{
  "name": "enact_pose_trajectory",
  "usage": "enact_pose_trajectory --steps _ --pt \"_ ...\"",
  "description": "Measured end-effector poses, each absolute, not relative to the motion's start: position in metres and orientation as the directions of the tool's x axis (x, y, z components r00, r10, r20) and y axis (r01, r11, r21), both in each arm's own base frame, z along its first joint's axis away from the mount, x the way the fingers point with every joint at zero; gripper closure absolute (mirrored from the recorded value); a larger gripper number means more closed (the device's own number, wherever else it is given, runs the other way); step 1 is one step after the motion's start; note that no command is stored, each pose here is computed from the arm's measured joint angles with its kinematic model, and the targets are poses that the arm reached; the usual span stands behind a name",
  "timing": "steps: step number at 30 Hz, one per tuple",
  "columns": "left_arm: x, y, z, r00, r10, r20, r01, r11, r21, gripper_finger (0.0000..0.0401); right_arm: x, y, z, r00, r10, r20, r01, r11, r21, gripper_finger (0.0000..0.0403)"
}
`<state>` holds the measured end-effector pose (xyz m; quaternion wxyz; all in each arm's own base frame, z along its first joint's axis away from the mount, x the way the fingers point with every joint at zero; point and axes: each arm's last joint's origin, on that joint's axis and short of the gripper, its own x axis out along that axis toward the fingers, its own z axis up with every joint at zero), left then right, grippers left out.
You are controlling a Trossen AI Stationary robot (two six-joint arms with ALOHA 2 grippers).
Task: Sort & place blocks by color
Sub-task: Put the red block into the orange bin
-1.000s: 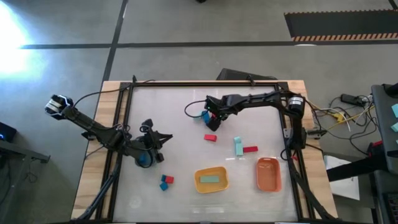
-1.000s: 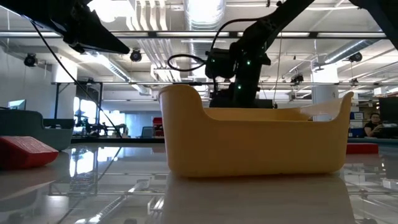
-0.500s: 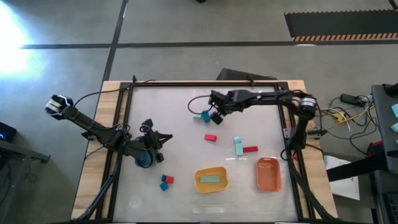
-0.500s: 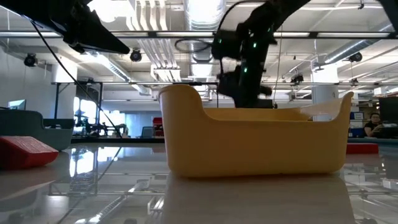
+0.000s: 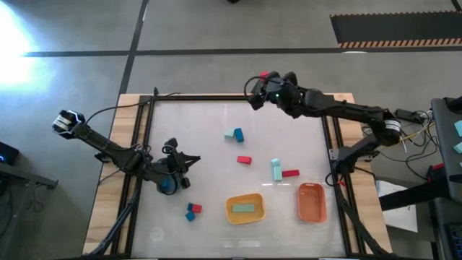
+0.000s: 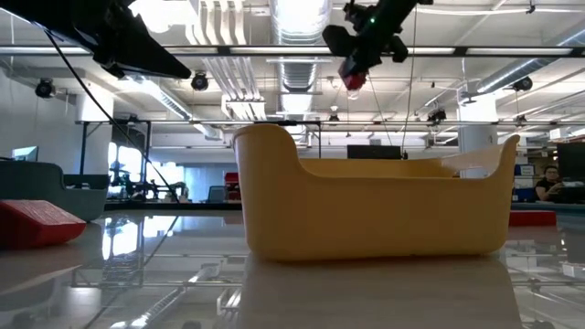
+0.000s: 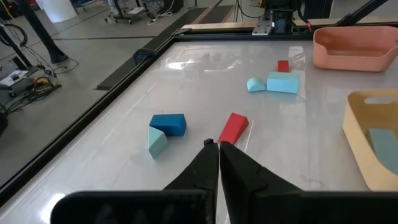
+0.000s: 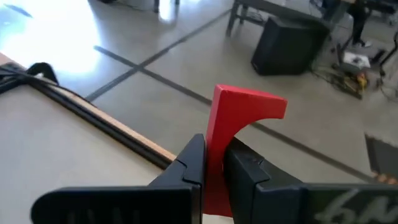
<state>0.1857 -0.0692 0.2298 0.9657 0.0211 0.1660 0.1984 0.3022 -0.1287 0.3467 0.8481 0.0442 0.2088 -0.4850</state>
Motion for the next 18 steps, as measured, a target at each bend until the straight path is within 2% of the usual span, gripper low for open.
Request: enact_pose_trajectory --steps 11,14,18 --pt "0.186 -0.069 0.230 0.866 0.390 -0.312 -0.377 0.920 0.105 0.0401 0.301 -0.063 0.364 0.610 -0.691 -0.387 0.724 0.685 -0.082 0.0379" --pt "0.186 -0.069 0.230 0.866 0.390 -0.313 -0.376 0.920 0.106 0.0401 0.296 -0.044 0.363 0.676 -0.578 -0.457 0.651 0.759 0.004 0.0379" --pt "0.186 -0.069 0.230 0.866 0.390 -0.314 -0.376 0.920 0.107 0.0401 0.291 -0.025 0.353 0.709 -0.347 -0.614 0.552 0.815 0.177 0.0379"
